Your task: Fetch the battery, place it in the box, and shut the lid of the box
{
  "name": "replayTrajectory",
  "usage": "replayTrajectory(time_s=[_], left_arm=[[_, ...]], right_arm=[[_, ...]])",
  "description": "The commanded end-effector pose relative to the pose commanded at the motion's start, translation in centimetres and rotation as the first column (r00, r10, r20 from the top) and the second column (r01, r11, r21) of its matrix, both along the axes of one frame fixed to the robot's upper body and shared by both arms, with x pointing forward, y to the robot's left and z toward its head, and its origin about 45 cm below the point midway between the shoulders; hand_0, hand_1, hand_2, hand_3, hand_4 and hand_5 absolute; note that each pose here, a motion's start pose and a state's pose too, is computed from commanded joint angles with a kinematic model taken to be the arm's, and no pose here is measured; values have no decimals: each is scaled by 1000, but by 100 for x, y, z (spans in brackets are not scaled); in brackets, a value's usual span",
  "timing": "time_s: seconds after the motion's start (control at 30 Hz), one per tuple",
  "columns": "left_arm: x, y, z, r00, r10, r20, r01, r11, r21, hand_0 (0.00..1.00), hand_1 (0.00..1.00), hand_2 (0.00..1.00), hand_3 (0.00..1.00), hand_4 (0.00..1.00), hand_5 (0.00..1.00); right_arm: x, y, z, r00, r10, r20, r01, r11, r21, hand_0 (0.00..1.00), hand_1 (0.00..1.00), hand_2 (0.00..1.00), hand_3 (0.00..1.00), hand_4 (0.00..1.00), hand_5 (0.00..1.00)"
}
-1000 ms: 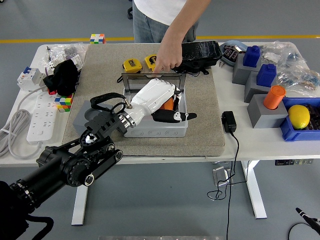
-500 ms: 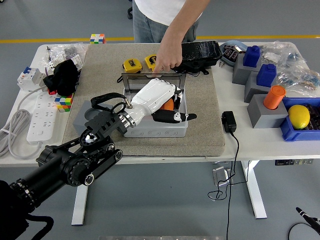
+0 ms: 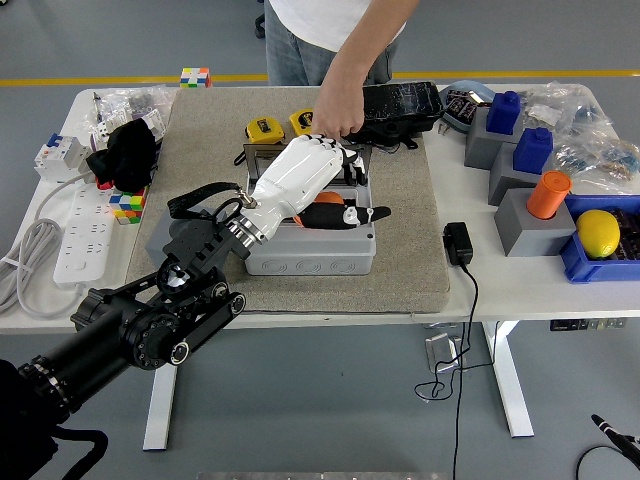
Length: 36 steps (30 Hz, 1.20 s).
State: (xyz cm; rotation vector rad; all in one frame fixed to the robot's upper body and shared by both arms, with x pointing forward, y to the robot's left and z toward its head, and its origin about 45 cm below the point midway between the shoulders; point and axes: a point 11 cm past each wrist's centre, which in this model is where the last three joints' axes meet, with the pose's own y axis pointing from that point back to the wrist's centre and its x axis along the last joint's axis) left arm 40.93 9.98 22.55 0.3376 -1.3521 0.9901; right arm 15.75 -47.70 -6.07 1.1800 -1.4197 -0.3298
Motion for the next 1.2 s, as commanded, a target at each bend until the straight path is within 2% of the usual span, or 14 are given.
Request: replayTrajectory(time_s=[0.03, 0.07, 0.17, 0.23, 0.27, 0.37, 0.53, 0.67, 0.83, 0.87, 0.93, 1.03, 1.07, 1.2], left_arm=[[-11, -12, 23, 1000, -2, 12, 2, 1000, -4, 604, 680, 562, 530, 992, 998], [-21, -27, 52, 1000, -8, 17, 8, 1000, -10, 756, 877, 792, 706, 998, 998], [-56, -72, 154, 999, -25, 38, 26, 999, -39, 756, 877, 792, 706, 998, 998], [-101, -124, 269, 997, -35, 64, 39, 997, -65, 756, 877, 792, 706, 998, 998], [-114, -137, 307, 997, -37, 73, 42, 996, -73, 998, 998, 998, 937, 998, 998], [-147, -160, 412, 995, -39, 93, 48, 994, -98, 998, 998, 998, 937, 998, 998], [-152, -136, 463, 995, -30, 91, 39, 995, -96, 998, 998, 998, 989, 998, 998], [-113, -88, 463, 999, -6, 42, 9, 997, -80, 998, 998, 998, 998, 998, 998], [-33, 11, 440, 999, 29, -43, -31, 998, -51, 998, 998, 998, 998, 998, 998], [-11, 36, 441, 997, 39, -60, -42, 998, -44, 998, 998, 972, 932, 998, 998], [33, 94, 478, 994, 61, -91, -65, 997, -39, 998, 998, 972, 932, 998, 998], [73, 154, 571, 990, 80, -114, -83, 996, -20, 998, 998, 972, 932, 998, 998], [83, 171, 597, 990, 86, -116, -88, 996, -13, 922, 864, 823, 811, 998, 998], [139, 264, 646, 985, 114, -127, -113, 994, 10, 922, 864, 823, 811, 998, 998]], right_arm=[[1, 0, 0, 1000, 0, 0, 0, 1000, 0, 911, 885, 821, 920, 998, 998], [-1, 0, -1, 1000, -1, 0, 1, 1000, 1, 910, 884, 819, 919, 998, 998], [-12, -1, -4, 1000, -3, -2, 3, 1000, 1, 910, 884, 819, 919, 998, 998], [-24, -2, -8, 1000, -5, -4, 5, 1000, 1, 910, 884, 819, 919, 998, 998], [-28, -2, -9, 1000, -5, -5, 5, 1000, 1, 911, 881, 817, 920, 998, 998], [-32, 4, -13, 1000, -4, -5, 4, 1000, 2, 911, 881, 817, 920, 998, 998], [-25, 9, -13, 1000, -3, -3, 3, 1000, 4, 910, 882, 816, 920, 998, 998], [-30, 14, -17, 1000, -4, -3, 4, 1000, 5, 911, 881, 816, 920, 998, 998], [-56, 4, -22, 1000, -8, -8, 8, 1000, 3, 911, 881, 816, 920, 998, 998], [-57, 5, -22, 1000, -8, -8, 8, 1000, 4, 910, 880, 814, 920, 998, 998], [-55, 5, -22, 1000, -7, -8, 7, 1000, 4, 910, 880, 814, 920, 998, 998], [-52, 4, -20, 1000, -8, -6, 8, 1000, 3, 910, 880, 814, 920, 998, 998], [-51, 3, -20, 1000, -8, -6, 8, 1000, 4, 909, 879, 814, 920, 998, 998], [-46, 4, -18, 1000, -10, -5, 10, 1000, 4, 909, 879, 814, 920, 998, 998]])
